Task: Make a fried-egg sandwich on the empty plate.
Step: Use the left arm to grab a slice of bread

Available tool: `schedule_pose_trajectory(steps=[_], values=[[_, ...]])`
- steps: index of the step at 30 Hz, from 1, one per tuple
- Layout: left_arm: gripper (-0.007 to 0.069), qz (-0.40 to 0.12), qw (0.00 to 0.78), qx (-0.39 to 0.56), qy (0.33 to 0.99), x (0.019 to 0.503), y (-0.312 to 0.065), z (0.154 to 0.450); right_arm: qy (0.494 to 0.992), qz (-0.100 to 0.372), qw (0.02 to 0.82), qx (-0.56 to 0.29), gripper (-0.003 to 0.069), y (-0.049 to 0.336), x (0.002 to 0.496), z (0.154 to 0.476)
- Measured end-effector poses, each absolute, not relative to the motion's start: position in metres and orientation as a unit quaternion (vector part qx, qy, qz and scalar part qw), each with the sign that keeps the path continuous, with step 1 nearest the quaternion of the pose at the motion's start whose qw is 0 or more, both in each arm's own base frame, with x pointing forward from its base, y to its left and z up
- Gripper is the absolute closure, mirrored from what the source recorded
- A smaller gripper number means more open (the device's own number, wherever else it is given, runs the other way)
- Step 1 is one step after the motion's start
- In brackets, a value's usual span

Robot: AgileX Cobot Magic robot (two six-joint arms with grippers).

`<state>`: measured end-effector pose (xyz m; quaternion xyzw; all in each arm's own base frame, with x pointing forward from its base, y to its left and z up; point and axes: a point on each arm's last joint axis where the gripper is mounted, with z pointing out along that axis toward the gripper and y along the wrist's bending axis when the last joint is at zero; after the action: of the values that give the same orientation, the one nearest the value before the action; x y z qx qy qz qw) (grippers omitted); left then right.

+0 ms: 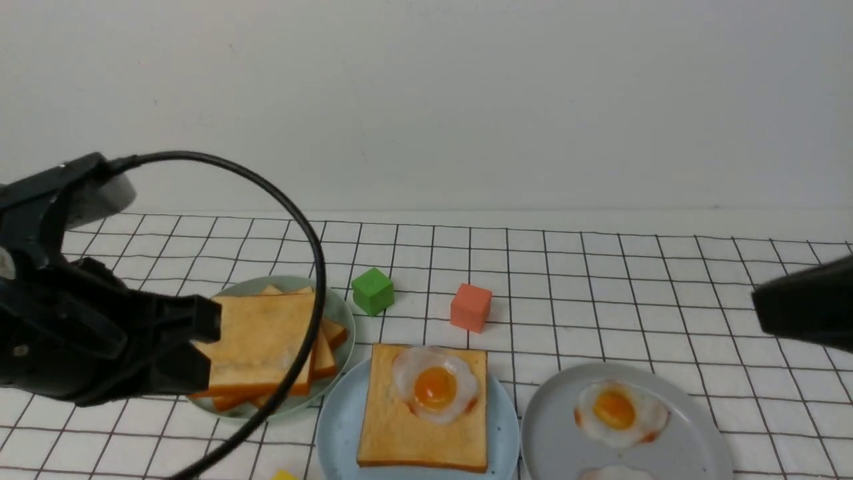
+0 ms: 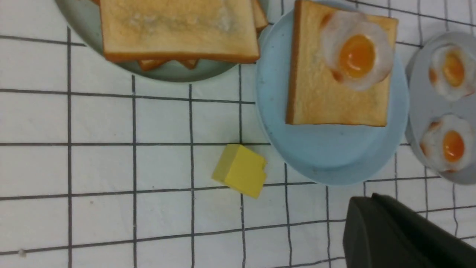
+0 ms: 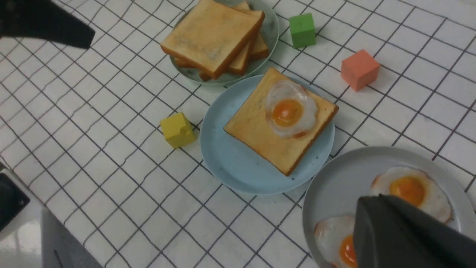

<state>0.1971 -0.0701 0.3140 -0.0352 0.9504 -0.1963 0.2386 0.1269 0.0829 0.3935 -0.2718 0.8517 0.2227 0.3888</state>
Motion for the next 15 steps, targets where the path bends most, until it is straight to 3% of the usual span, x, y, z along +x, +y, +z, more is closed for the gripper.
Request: schedule_pose_trajectory(steps=[4, 7, 15], values=[[0.0635, -0.173, 0.218, -0.107, 0.954, 0.223, -0.039, 0.296, 0.843, 0.216, 0.382, -0.312, 0.0669, 0.079, 0.111, 0.379], [0.0635, -0.188, 0.202, -0.159, 0.948, 0.243, -0.011, 0.278, 0.836, 0.225, 0.371, -0.335, 0.0669, 0.079, 0.103, 0.368], [0.0554, -0.239, 0.187, -0.149, 0.941, 0.290, 0.009, 0.243, 0.823, 0.251, 0.368, -0.353, 0.0665, 0.084, 0.099, 0.362]])
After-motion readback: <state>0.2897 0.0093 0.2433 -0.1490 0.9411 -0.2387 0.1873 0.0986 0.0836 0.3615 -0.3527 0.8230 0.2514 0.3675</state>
